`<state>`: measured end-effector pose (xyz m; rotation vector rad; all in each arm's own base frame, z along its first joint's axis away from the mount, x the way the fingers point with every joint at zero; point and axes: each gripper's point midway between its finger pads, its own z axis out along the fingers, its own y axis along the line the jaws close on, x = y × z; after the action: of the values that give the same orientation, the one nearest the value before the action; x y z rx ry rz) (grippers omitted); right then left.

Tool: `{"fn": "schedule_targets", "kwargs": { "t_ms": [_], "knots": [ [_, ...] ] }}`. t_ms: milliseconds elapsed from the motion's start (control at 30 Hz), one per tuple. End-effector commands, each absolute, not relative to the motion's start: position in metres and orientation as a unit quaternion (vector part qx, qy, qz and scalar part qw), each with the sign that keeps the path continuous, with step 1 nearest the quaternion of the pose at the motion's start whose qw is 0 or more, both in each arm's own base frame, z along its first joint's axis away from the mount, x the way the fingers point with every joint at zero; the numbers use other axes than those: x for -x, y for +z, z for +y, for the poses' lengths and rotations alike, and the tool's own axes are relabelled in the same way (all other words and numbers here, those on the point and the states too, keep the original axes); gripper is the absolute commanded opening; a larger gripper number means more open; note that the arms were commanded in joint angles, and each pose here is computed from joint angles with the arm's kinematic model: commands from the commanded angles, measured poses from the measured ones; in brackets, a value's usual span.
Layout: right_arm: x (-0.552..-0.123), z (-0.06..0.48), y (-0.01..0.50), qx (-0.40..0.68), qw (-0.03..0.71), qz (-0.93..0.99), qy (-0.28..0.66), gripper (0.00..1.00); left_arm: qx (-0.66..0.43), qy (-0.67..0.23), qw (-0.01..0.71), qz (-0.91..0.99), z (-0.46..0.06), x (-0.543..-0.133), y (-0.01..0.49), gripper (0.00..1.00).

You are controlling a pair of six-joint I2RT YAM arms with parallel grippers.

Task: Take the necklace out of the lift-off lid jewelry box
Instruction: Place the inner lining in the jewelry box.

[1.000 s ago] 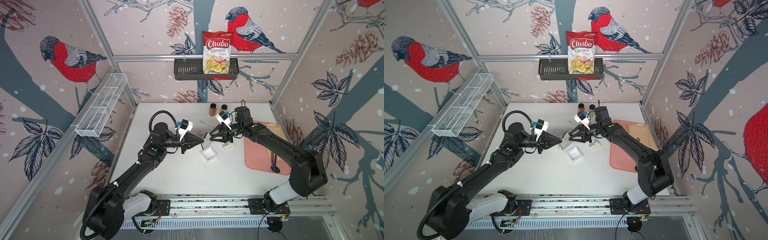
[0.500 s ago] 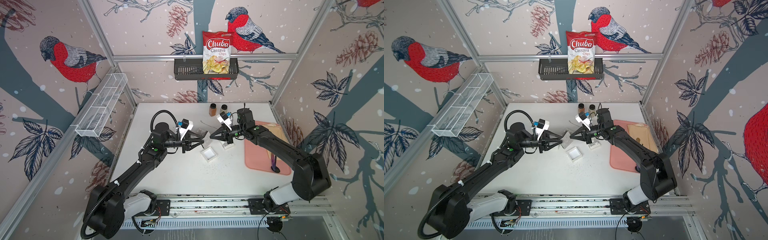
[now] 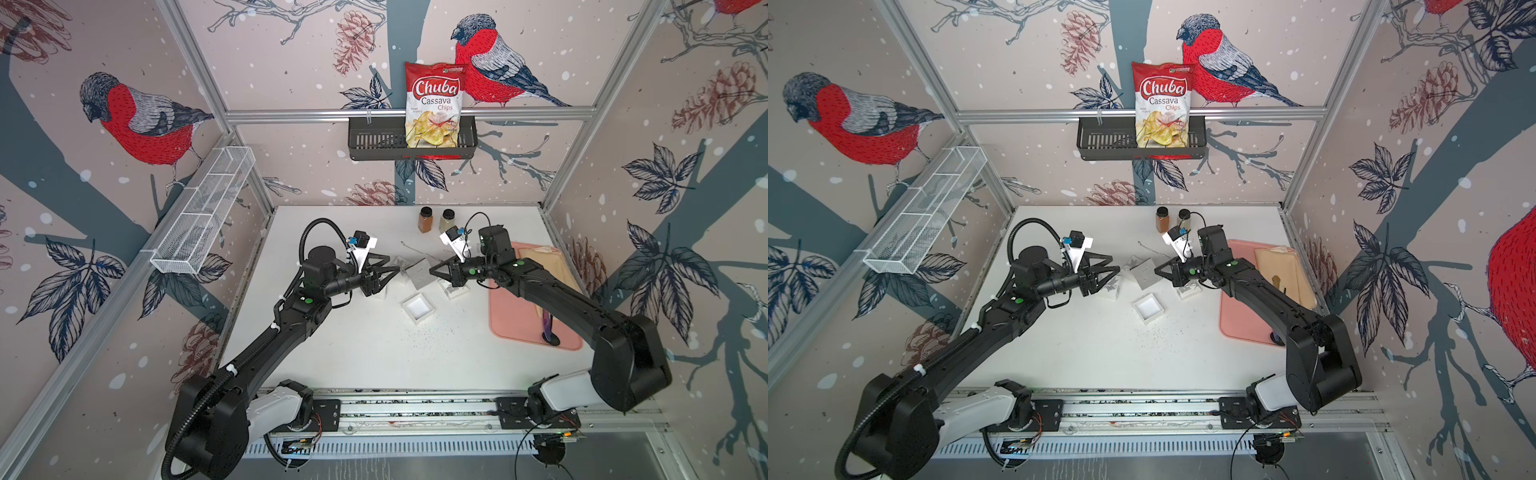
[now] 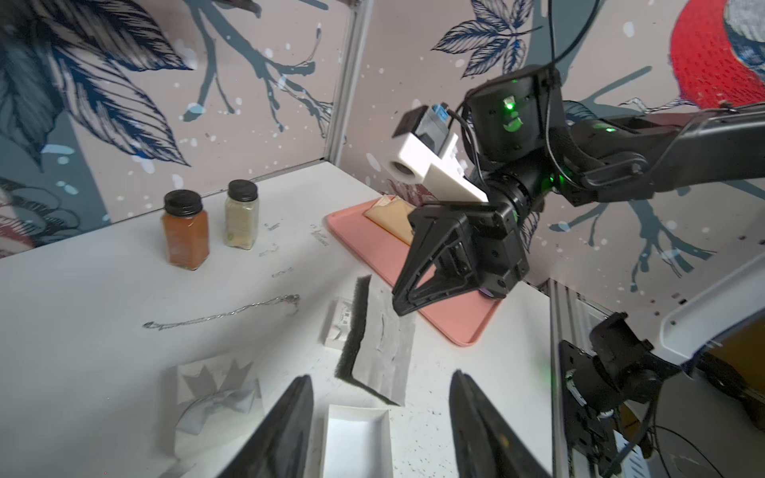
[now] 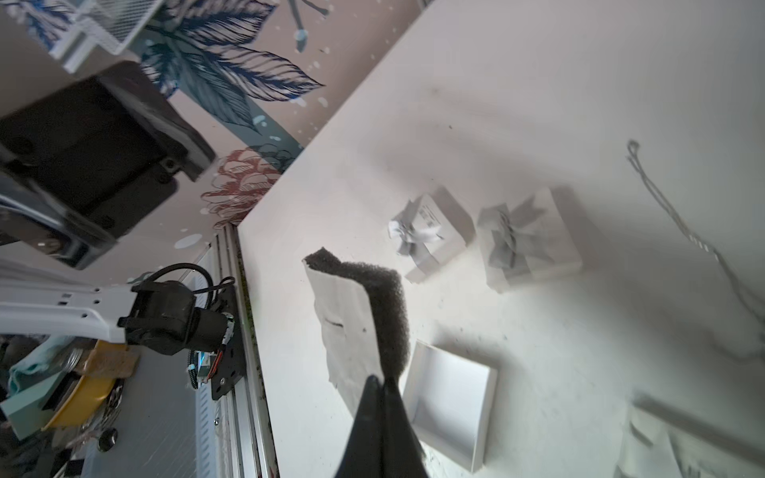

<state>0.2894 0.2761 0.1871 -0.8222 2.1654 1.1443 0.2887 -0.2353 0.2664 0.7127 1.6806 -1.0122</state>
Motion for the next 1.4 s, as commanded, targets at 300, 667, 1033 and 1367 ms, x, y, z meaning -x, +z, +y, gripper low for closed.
{"fn": "schedule_targets", "kwargs": {
  "t_ms": [300, 667, 1033, 1367],
  "knots": [
    [-0.282, 0.271, 0.106, 0.226, 0.173, 0.887, 0.363, 0.00, -0.275, -0.408, 0.517, 0.700, -0.225, -0.284, 0.248, 0.57],
    [-0.277, 0.277, 0.085, 0.228, 0.127, 0.902, 0.345, 0.00, -0.279, -0.400, 0.499, 0.717, -0.227, -0.276, 0.223, 0.55],
    [-0.268, 0.279, 0.078, 0.236, 0.099, 0.906, 0.336, 0.00, -0.286, -0.408, 0.453, 0.739, -0.237, -0.265, 0.185, 0.53],
    [-0.265, 0.280, 0.077, 0.239, 0.087, 0.907, 0.335, 0.00, -0.297, -0.414, 0.405, 0.759, -0.253, -0.251, 0.152, 0.43]
  ]
}}
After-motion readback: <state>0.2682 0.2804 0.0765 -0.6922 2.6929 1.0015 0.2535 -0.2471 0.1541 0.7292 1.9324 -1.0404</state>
